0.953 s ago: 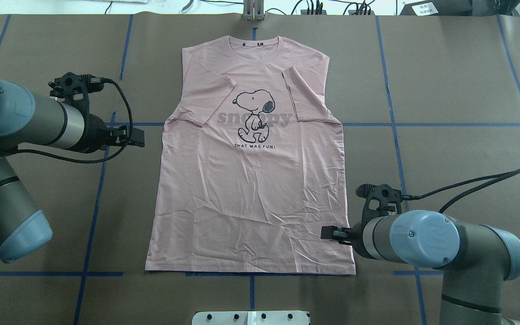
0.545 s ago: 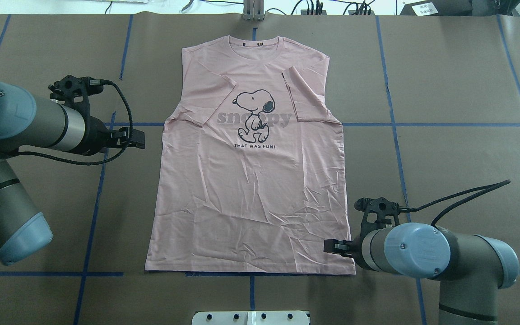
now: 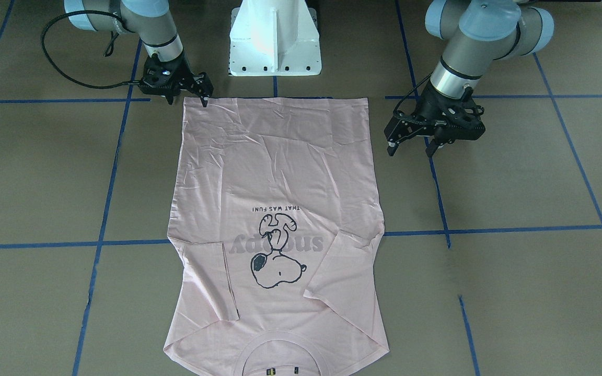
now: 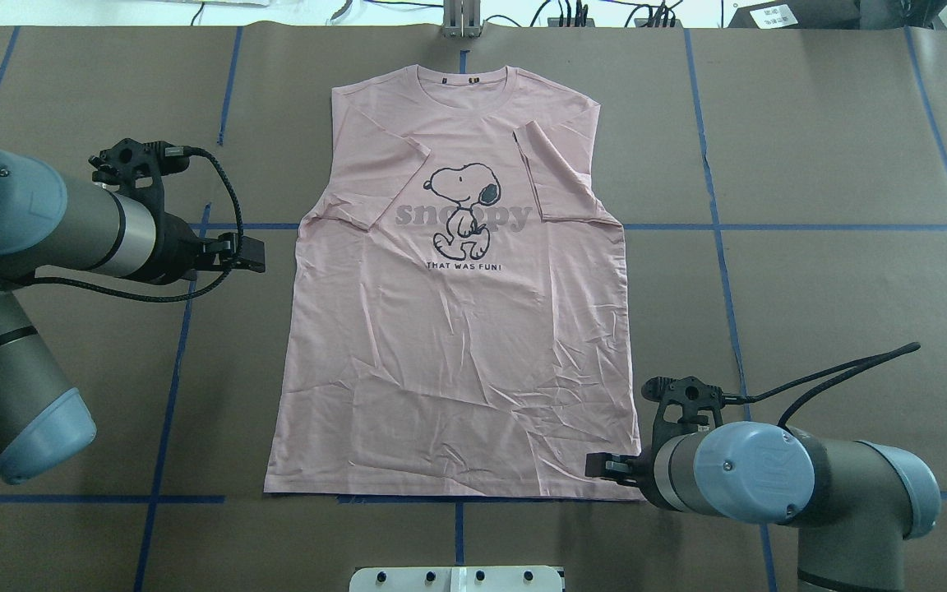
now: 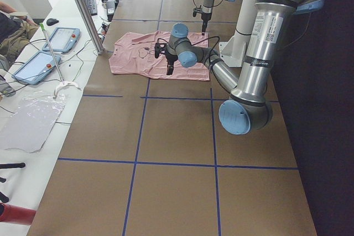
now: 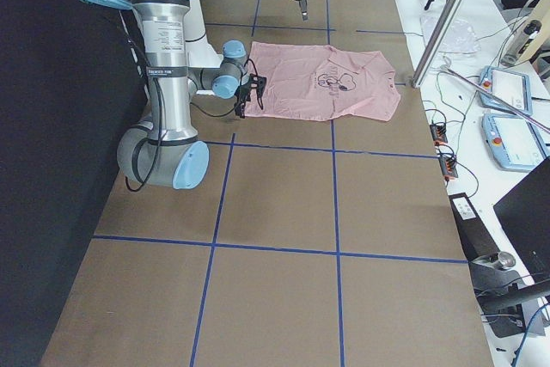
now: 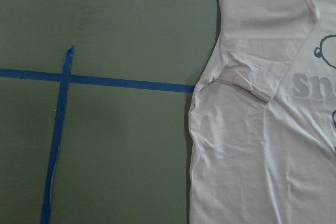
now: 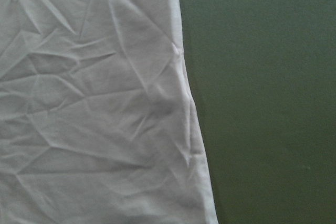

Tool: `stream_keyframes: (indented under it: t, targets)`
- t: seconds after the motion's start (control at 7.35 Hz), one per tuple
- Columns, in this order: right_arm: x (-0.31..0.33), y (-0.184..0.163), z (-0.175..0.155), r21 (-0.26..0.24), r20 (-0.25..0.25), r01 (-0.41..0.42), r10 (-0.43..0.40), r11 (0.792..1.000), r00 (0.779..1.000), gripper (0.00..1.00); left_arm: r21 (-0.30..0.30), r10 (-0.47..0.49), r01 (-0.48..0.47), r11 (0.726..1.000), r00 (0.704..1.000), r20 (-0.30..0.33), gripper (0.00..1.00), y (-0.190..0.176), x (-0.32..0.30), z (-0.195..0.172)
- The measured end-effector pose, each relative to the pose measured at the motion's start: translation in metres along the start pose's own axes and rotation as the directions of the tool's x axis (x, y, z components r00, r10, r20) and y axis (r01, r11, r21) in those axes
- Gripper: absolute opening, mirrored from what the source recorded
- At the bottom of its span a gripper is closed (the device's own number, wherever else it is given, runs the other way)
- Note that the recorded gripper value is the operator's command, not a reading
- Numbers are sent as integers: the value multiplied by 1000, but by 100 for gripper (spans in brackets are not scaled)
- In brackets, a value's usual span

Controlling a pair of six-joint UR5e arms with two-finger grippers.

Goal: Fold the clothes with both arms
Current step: 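Position both grippers at the hem corners nearest the robot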

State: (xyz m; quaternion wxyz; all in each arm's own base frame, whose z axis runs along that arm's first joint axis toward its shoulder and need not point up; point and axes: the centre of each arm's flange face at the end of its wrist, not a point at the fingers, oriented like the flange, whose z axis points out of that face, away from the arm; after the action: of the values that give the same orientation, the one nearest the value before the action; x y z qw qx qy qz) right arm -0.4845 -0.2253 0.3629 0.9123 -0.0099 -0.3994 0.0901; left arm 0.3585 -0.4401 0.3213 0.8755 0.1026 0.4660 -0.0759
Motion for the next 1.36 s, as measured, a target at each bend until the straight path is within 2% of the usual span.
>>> stream_keyframes:
  t: [0.54, 0.68, 0.82, 0.95, 1.09, 1.23, 1.36]
  targets:
    - [6, 6, 8, -7, -22, -1, 1, 1000, 1000, 96, -2, 0, 0, 1000, 1000, -2, 100, 0, 1, 0]
    - [6, 6, 10, -8, -25, -1, 1, 1000, 1000, 72, -2, 0, 0, 1000, 1000, -2, 100, 0, 1, 0]
    - [7, 6, 10, -8, -26, -1, 1, 1000, 1000, 42, -2, 1, -1, 1000, 1000, -2, 100, 0, 1, 0]
    - [7, 6, 10, -9, -26, -1, 1, 1000, 1000, 28, -2, 1, -1, 1000, 1000, -2, 100, 0, 1, 0]
    - [6, 6, 9, -10, -22, 0, 0, 1000, 1000, 20, -2, 1, -1, 1000, 1000, -2, 100, 0, 1, 0]
    - [5, 6, 8, -10, -21, 0, -1, 1000, 1000, 0, -2, 1, -1, 1000, 1000, -2, 100, 0, 1, 0]
    - [4, 6, 8, -10, -19, 1, -1, 1000, 1000, 0, -2, 1, -1, 1000, 1000, -3, 100, 0, 1, 0]
